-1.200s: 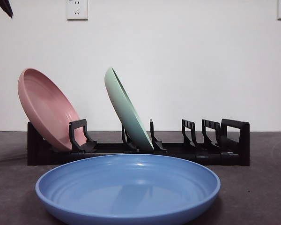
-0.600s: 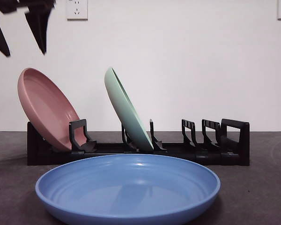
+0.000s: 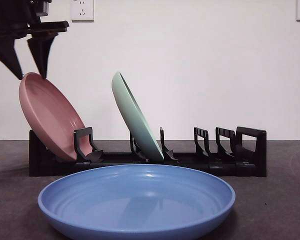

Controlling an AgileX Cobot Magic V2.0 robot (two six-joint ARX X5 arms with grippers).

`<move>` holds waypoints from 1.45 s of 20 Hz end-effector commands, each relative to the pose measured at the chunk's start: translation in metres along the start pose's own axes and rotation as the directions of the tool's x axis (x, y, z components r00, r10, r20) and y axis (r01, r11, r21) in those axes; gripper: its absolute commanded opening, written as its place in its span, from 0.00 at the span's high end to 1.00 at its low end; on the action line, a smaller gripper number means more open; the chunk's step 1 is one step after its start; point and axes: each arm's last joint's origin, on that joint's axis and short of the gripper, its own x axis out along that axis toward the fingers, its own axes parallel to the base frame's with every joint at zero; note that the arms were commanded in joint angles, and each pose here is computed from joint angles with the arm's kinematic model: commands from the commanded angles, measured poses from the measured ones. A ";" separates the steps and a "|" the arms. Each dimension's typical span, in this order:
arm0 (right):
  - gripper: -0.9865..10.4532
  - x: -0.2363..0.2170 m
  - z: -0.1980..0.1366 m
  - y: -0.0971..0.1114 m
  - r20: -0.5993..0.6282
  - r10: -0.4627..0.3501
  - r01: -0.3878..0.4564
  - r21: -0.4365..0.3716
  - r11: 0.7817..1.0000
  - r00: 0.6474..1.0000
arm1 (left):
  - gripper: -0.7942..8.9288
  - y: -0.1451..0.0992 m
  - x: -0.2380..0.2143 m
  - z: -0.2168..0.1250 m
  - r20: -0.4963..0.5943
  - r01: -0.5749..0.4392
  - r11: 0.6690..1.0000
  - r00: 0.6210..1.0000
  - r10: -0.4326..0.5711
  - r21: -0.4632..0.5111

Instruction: Place the plate

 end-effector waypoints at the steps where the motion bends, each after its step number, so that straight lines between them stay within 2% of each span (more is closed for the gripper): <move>1: 0.70 -0.001 0.002 0.001 0.009 -0.003 0.002 0.008 1.000 1.000 | 0.84 -0.002 0.000 0.007 0.028 -0.001 1.000 1.000 0.000 0.012; 3: 0.70 -0.001 0.002 0.000 0.010 -0.005 0.005 0.008 1.000 1.000 | 0.84 -0.002 0.000 0.007 0.032 -0.001 1.000 0.999 0.000 0.012; 5: 0.70 -0.001 0.002 0.000 0.010 -0.005 0.005 0.008 1.000 1.000 | 0.91 -0.002 0.000 0.007 0.031 -0.001 1.000 1.000 0.000 0.023; 9: 0.70 -0.001 0.002 0.000 0.010 -0.005 0.005 0.008 1.000 1.000 | 0.91 -0.002 0.000 0.007 0.030 -0.002 1.000 1.000 0.001 0.022; 12: 0.70 -0.001 0.002 0.000 0.011 -0.005 0.005 0.008 1.000 1.000 | 0.90 0.000 -0.005 0.007 0.021 -0.065 0.998 0.998 0.064 0.026; 16: 0.70 -0.001 0.002 0.000 0.012 -0.005 0.005 0.008 1.000 1.000 | 0.90 0.003 -0.031 0.016 0.026 -0.131 0.990 0.991 0.130 0.052; 22: 0.70 -0.001 0.002 0.001 0.016 -0.004 0.004 0.007 1.000 1.000 | 0.90 0.005 -0.072 0.027 0.058 -0.128 0.991 0.990 0.126 0.045; 29: 0.70 -0.001 0.002 0.001 0.017 -0.003 0.003 0.000 1.000 1.000 | 0.90 0.009 -0.095 0.014 0.029 -0.128 0.990 0.991 0.127 0.054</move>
